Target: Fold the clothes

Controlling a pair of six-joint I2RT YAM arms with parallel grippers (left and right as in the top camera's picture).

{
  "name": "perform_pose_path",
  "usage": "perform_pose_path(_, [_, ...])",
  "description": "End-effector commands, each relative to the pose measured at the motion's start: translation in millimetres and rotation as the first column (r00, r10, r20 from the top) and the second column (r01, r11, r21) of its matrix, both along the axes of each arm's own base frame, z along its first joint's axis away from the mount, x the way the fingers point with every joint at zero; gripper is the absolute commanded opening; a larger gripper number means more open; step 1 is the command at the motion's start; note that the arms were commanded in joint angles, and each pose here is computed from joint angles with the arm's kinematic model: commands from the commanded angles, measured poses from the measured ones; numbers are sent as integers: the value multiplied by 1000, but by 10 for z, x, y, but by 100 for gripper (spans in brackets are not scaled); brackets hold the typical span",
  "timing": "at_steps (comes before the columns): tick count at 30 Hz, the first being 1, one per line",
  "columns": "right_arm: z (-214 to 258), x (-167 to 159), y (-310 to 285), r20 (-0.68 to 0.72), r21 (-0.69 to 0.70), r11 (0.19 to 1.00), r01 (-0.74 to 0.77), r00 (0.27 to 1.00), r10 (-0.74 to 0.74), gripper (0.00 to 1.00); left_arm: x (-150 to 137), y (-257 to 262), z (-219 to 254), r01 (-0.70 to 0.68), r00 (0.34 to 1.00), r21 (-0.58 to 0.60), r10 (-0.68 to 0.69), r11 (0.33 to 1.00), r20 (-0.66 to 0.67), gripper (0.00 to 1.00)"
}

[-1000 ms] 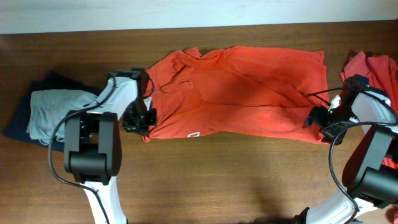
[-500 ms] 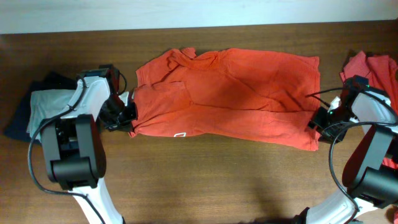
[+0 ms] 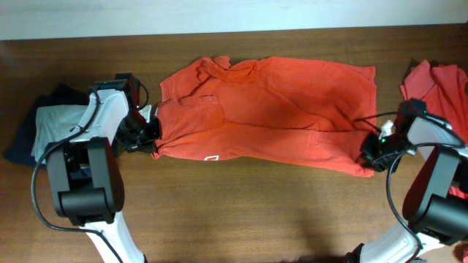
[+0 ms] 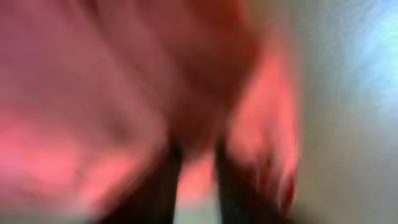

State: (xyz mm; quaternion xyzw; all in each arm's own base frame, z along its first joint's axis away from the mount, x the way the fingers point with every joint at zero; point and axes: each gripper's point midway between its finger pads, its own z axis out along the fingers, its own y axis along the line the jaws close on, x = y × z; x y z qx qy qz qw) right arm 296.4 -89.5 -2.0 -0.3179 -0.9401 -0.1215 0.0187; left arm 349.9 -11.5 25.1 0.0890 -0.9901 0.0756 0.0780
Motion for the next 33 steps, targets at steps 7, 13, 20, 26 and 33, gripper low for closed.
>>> perform_pose_path(7, [-162, -272, -575, -131, -264, 955, 133, 976, -172, 8, 25, 109, 64, 2, 1000, 48, -3, 999, 26, 1])
perform_pose_path(13, [58, -121, -836, -84, -296, 938, 181, 973, -214, 5, 74, 206, 59, -24, 999, 51, 22, 998, 47, 0])
perform_pose_path(20, [248, -2, -839, -72, -283, 947, 152, 981, -180, 10, 110, 231, 109, -30, 998, 50, 27, 998, 56, 4])
perform_pose_path(26, [326, 35, -783, -66, -242, 958, 155, 982, -176, 29, 32, 228, 303, -6, 1000, 46, 6, 999, 8, 27])
perform_pose_path(33, [619, 207, -720, -24, -173, 977, 126, 991, -132, 45, 229, 239, 716, -8, 997, 50, 4, 999, 75, 40])
